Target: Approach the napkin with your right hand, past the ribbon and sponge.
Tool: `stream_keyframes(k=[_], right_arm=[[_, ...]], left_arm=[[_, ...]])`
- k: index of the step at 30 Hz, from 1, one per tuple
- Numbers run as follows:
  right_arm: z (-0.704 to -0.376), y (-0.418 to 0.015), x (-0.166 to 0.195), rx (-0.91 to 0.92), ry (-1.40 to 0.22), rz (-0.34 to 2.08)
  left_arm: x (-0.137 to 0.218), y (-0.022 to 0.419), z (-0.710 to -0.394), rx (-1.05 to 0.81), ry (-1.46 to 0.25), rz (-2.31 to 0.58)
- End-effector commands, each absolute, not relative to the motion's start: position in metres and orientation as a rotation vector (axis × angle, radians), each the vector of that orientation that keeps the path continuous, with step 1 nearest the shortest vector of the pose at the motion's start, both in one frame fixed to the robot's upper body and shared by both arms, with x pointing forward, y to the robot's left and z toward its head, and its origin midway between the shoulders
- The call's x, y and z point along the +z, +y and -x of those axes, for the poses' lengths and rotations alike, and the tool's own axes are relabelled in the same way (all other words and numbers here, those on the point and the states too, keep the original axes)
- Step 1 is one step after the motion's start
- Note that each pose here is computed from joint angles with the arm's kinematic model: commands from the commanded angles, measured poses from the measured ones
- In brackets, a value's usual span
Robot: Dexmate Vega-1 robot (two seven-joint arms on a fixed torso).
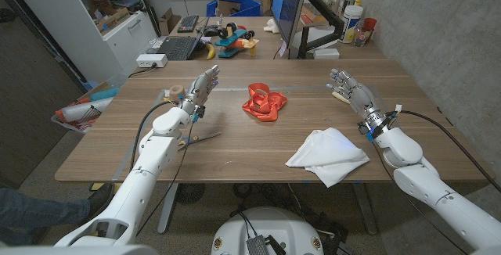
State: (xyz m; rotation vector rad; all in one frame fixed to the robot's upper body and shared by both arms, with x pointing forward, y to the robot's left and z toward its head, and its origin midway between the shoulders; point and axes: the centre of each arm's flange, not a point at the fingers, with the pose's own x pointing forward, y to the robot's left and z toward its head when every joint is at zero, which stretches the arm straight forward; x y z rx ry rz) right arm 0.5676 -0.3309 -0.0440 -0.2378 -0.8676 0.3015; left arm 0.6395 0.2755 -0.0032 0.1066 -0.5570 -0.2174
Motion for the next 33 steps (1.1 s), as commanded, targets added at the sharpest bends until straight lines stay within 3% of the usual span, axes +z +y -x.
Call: stream_keyframes(k=[1, 33], right_arm=[[-0.56, -0.327, -0.045, 0.308, -0.879, 0.268], [-0.535, -0.329, -0.06, 0.269, -0.931, 0.27]], left_arm=[[-0.002, 0.274, -0.642, -0.219, -0.548, -0.124], [0.005, 0.273, -0.646, -0.226, -0.54, -0.146]])
